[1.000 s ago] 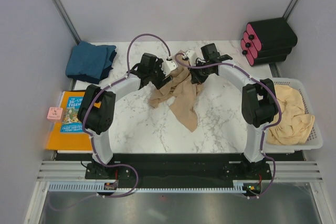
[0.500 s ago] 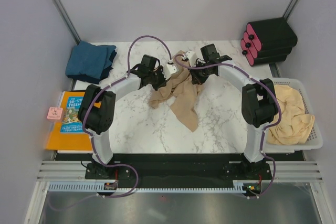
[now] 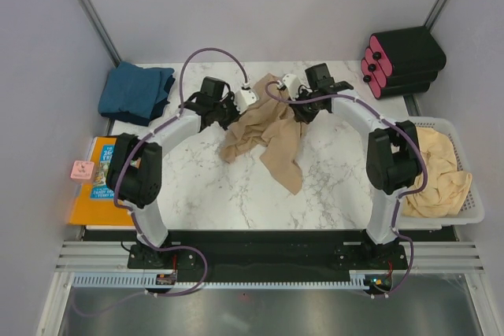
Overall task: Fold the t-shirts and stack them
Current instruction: Flatten out the tshirt
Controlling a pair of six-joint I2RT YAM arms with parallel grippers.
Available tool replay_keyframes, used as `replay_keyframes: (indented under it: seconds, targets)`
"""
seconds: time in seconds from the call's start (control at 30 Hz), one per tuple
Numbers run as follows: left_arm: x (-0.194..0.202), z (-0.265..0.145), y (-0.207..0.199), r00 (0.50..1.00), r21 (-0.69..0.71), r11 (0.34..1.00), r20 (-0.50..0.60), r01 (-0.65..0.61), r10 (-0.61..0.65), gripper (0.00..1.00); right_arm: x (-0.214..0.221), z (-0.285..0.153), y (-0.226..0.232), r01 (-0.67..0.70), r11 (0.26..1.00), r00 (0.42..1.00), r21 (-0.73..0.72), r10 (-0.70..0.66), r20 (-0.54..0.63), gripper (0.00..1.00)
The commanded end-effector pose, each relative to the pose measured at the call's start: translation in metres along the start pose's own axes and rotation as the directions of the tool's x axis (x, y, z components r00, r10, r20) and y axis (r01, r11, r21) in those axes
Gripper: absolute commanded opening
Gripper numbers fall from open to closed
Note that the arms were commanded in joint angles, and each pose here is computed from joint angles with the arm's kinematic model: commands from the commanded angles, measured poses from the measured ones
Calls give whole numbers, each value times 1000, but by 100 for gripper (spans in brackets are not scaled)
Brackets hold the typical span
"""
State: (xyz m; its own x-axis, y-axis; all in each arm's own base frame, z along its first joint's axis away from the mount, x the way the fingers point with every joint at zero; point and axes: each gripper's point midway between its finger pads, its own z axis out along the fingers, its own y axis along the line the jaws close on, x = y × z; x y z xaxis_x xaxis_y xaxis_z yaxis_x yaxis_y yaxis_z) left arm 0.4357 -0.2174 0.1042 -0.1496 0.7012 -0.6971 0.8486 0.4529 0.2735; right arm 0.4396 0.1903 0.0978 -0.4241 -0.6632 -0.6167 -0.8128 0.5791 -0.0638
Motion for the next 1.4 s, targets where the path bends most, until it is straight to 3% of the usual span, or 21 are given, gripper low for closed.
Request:
replay_keyframes:
  seconds: [0.0,0.23,0.43,0.7,1.13,1.33,1.37]
  targets:
    - [-7,-51,36,999,-133,990,13,-46,48,2,-27,-48,-43,39,987,997,154,-50,64,0]
    - [11,-106,63,997,-237,968,-29,-77,72,2,-19,-83,-78,73,961,996,268,-82,22,0]
    - [27,-141,64,991,-292,948,-76,-130,113,2,-17,-119,-108,133,913,991,386,-134,-24,0]
    - [61,-175,61,971,-326,920,-172,-216,167,2,9,-136,-122,223,878,974,424,-181,-138,0]
    - [135,-188,64,935,-316,911,-317,-265,162,2,40,-152,-142,369,820,920,438,-254,-299,0]
    - [171,-170,67,927,-290,932,-359,-218,105,2,52,-132,-134,367,846,918,387,-261,-299,0]
    - [171,-167,69,930,-296,930,-353,-216,103,6,52,-128,-132,358,852,921,382,-255,-293,0]
